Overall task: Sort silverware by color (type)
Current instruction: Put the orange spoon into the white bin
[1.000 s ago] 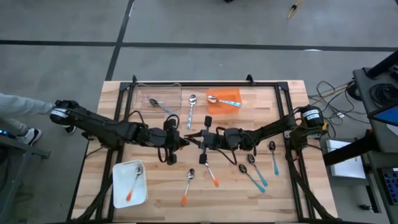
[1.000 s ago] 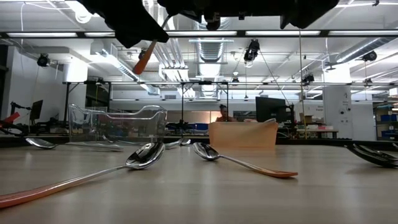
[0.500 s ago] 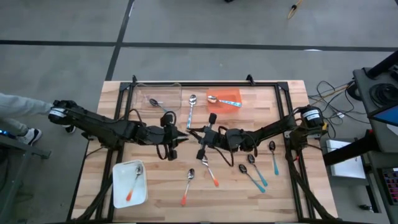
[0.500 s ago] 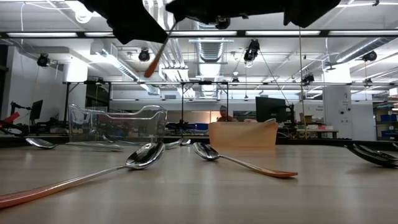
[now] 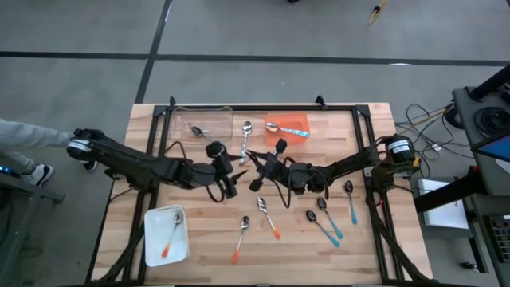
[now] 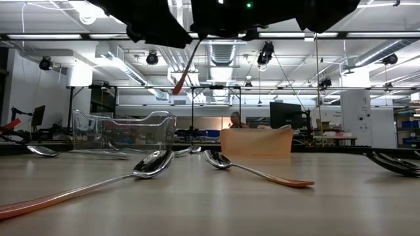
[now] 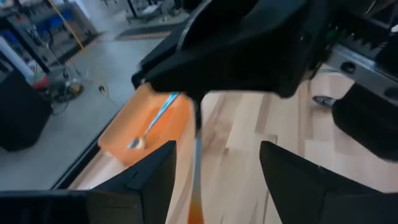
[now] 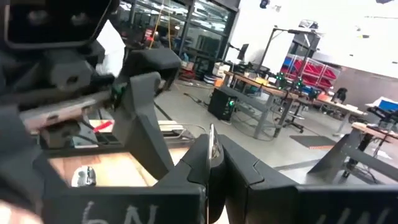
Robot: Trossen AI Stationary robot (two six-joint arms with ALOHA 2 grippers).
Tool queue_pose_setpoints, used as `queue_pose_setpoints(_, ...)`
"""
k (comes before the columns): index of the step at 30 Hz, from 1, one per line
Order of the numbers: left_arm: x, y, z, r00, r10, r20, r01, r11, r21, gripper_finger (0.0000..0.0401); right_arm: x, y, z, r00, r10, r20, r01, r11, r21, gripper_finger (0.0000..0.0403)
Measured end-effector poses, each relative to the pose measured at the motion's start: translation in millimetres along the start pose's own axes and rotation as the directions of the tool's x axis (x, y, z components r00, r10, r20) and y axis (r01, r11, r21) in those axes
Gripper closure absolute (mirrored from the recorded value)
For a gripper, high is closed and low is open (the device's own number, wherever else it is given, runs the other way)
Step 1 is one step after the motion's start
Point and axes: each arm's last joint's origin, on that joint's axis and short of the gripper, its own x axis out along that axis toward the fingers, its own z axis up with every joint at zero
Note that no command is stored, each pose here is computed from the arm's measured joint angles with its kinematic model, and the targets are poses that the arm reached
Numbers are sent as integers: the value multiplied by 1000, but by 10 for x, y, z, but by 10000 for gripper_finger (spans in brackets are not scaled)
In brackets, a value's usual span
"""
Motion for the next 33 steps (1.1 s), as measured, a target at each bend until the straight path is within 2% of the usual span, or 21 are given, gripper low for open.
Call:
queue_pose_setpoints(2, 63, -43, -14, 1000, 11, 16, -12, 1000, 20, 189, -2, 1, 6, 1000, 3, 5, -3, 1000, 4, 392)
queue_pose_setpoints(7, 163, -77, -58, 991, 132, 27, -133, 991, 33, 201, -2, 7, 11, 1000, 26, 17, -27, 999, 24, 391)
queue_pose_setpoints(12, 205, -103, -89, 988, 149, 24, -150, 988, 35, 220, 4, 11, 20, 997, 70, 39, -73, 994, 76, 391)
queue_pose_setpoints(18, 234, -122, -122, 988, 154, 12, -154, 987, 36, 280, 17, -5, 15, 997, 64, 38, -68, 991, 115, 391)
queue_pose_setpoints(25, 229, -115, -116, 982, 187, 18, -188, 982, 5, 385, 41, -34, 8, 998, 53, 38, -58, 988, 143, 390)
queue_pose_setpoints(33, 231, -117, -120, 986, 167, 13, -167, 985, -51, 399, 59, -47, -14, 997, 65, 27, -69, 983, 168, 382)
